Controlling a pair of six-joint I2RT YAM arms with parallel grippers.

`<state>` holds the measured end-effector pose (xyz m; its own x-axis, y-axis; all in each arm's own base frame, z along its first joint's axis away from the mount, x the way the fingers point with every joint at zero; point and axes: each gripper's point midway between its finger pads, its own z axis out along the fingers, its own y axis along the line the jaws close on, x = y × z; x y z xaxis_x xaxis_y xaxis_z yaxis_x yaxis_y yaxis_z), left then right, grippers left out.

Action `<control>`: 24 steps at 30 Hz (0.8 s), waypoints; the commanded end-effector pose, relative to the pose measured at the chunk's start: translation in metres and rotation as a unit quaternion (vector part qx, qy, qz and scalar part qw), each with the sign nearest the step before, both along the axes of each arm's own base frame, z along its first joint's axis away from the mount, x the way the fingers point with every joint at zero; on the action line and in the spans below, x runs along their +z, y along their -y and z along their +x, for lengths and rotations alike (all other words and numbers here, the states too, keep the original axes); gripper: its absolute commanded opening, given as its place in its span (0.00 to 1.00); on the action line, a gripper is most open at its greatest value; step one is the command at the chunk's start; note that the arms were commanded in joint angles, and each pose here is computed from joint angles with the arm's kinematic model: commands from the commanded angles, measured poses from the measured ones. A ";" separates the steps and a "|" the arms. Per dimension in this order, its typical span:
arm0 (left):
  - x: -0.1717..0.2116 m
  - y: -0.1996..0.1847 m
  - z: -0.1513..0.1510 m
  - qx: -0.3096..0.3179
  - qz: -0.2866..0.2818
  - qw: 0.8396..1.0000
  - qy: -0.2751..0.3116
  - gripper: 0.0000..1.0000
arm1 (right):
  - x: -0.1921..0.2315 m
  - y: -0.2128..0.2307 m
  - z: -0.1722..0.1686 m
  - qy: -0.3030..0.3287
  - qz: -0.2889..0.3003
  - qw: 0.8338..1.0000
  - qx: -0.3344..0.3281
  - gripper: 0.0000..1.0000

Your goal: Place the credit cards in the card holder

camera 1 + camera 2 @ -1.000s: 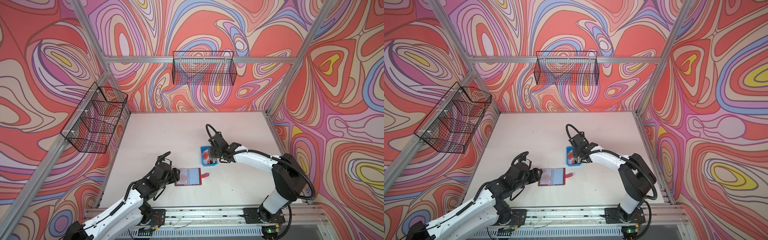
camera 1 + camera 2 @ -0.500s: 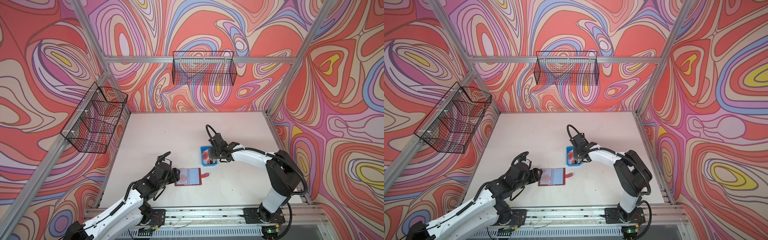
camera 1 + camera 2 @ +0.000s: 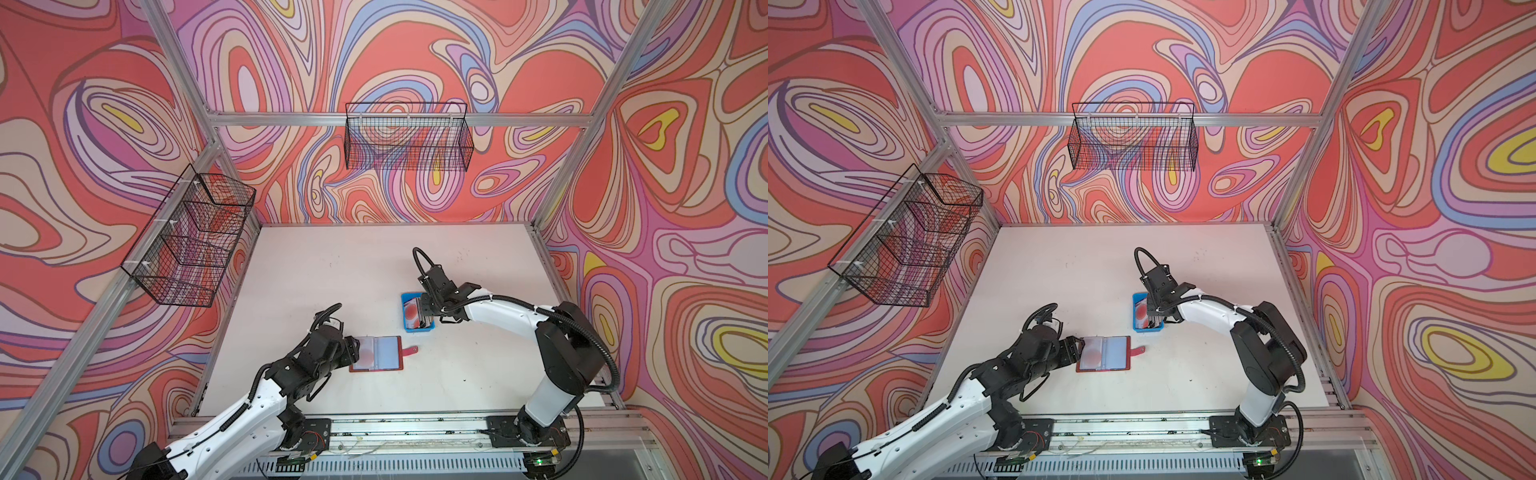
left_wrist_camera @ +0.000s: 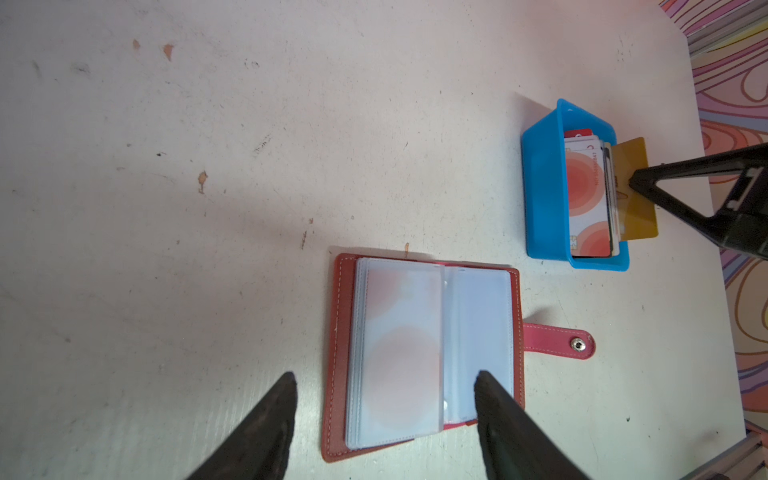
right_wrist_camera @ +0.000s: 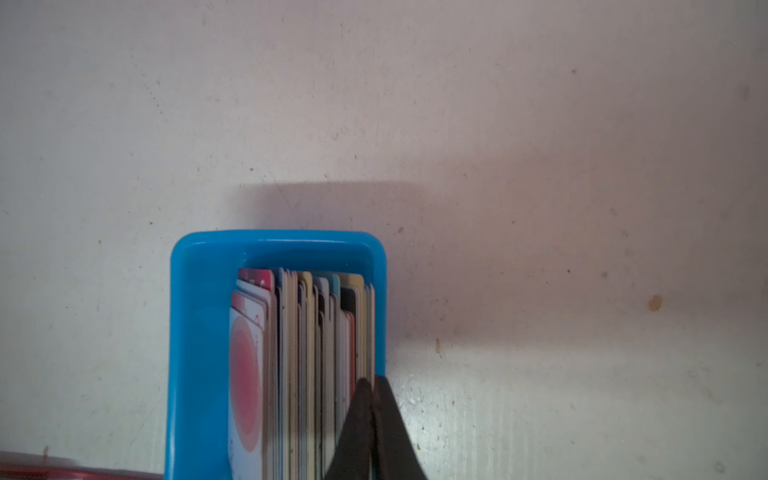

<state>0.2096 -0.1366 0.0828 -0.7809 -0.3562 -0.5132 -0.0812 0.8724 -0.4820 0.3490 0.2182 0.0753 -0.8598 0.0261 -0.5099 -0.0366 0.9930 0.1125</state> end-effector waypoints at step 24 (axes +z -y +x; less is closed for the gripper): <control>-0.004 -0.001 0.004 0.007 0.005 1.000 -0.002 0.69 | 0.147 -0.021 -0.046 0.131 0.150 0.980 0.007 0.00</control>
